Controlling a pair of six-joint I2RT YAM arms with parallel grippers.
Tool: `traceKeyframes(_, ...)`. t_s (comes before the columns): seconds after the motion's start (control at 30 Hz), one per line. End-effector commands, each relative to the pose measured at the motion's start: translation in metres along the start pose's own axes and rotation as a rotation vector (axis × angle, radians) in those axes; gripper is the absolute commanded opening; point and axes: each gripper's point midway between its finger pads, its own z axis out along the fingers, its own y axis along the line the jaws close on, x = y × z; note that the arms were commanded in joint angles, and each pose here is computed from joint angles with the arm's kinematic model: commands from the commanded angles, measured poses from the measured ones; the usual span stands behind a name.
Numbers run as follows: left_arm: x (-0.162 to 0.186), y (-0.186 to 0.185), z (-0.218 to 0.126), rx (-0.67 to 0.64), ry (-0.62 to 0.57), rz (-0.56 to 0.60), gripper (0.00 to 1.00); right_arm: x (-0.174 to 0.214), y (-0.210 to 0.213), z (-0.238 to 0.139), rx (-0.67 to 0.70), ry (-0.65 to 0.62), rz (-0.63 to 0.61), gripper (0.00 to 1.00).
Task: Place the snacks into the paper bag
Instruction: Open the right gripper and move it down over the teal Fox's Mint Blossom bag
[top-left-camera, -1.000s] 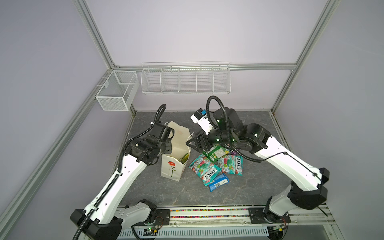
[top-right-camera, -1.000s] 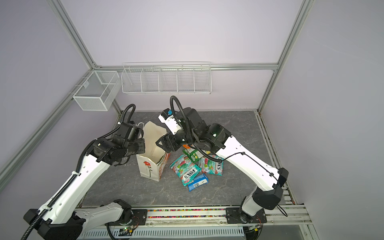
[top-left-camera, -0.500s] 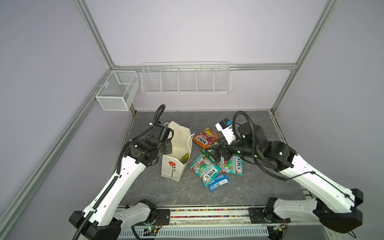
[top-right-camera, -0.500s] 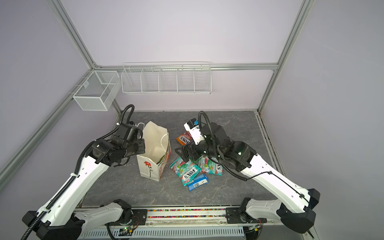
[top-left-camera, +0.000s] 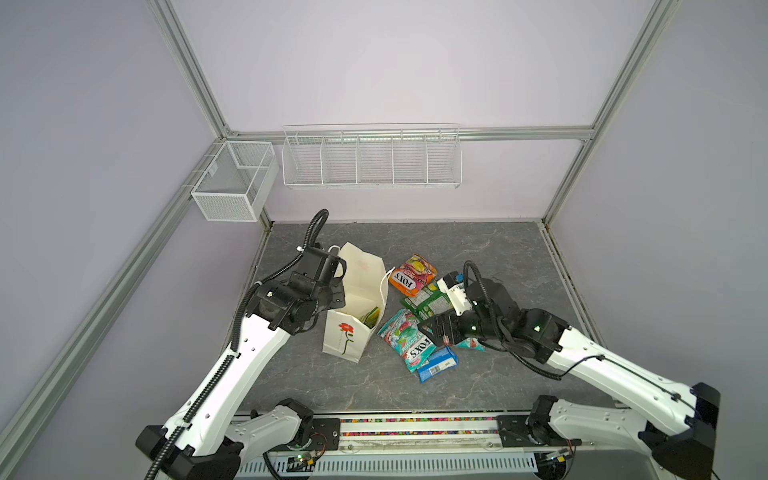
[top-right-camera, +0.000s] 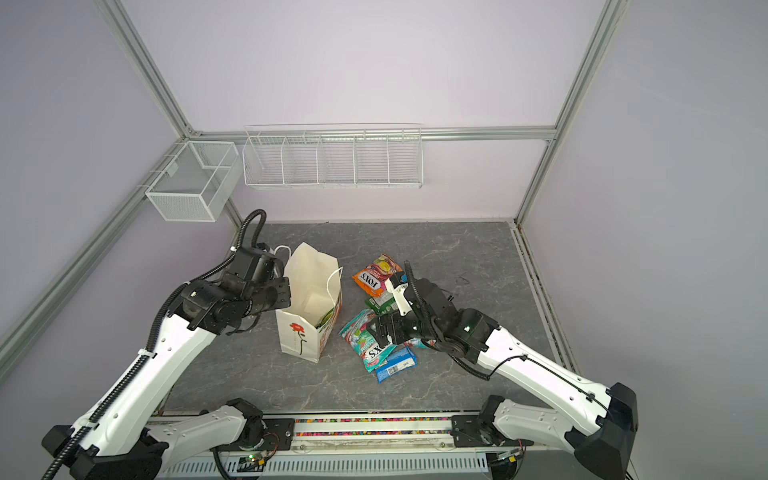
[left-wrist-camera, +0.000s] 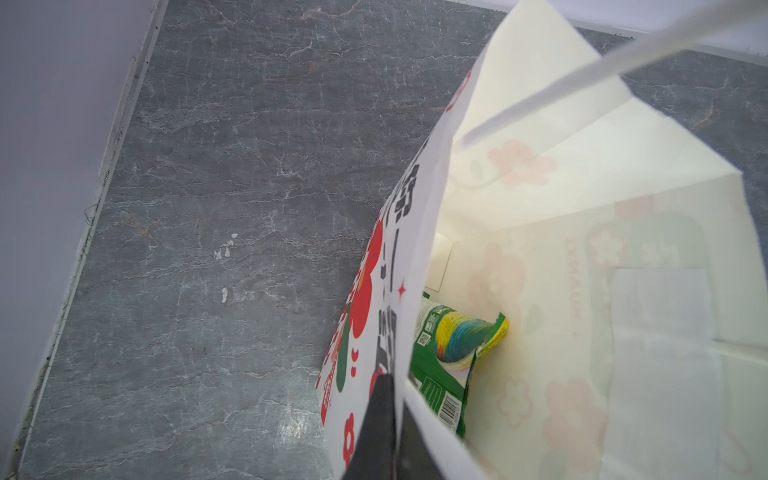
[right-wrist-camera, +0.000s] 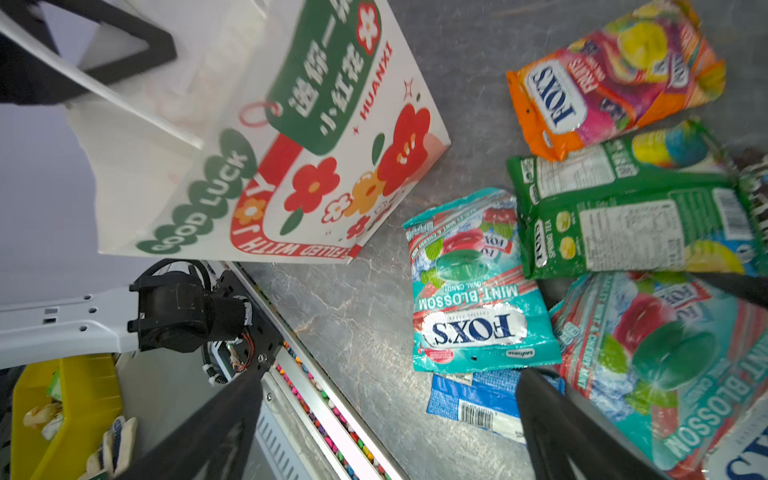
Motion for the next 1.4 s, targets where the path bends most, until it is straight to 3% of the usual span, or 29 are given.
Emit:
traceKeyframes(0.0,0.001,-0.003,-0.004,0.027,-0.005,-0.023,0.0,0.001,-0.002,0.003,-0.039,-0.03,0.091,0.98)
traceKeyframes(0.17,0.001,-0.004,-0.005,0.03,-0.007,-0.027,0.0,0.037,-0.028,0.023,0.01,0.079,0.157,0.99)
traceKeyframes(0.4,0.003,-0.004,-0.004,0.035,-0.006,-0.037,0.0,0.057,-0.043,0.037,0.026,0.096,0.224,0.95)
traceKeyframes(0.67,0.004,-0.004,-0.004,0.038,-0.004,-0.04,0.0,0.078,-0.066,0.064,0.083,0.151,0.316,0.84)
traceKeyframes(1.0,0.008,-0.002,-0.006,0.037,-0.002,-0.042,0.0,0.088,-0.08,0.079,0.115,0.17,0.352,0.69)
traceKeyframes(1.37,0.007,-0.003,-0.005,0.043,0.001,-0.044,0.0,0.095,-0.093,0.085,0.146,0.159,0.396,0.65)
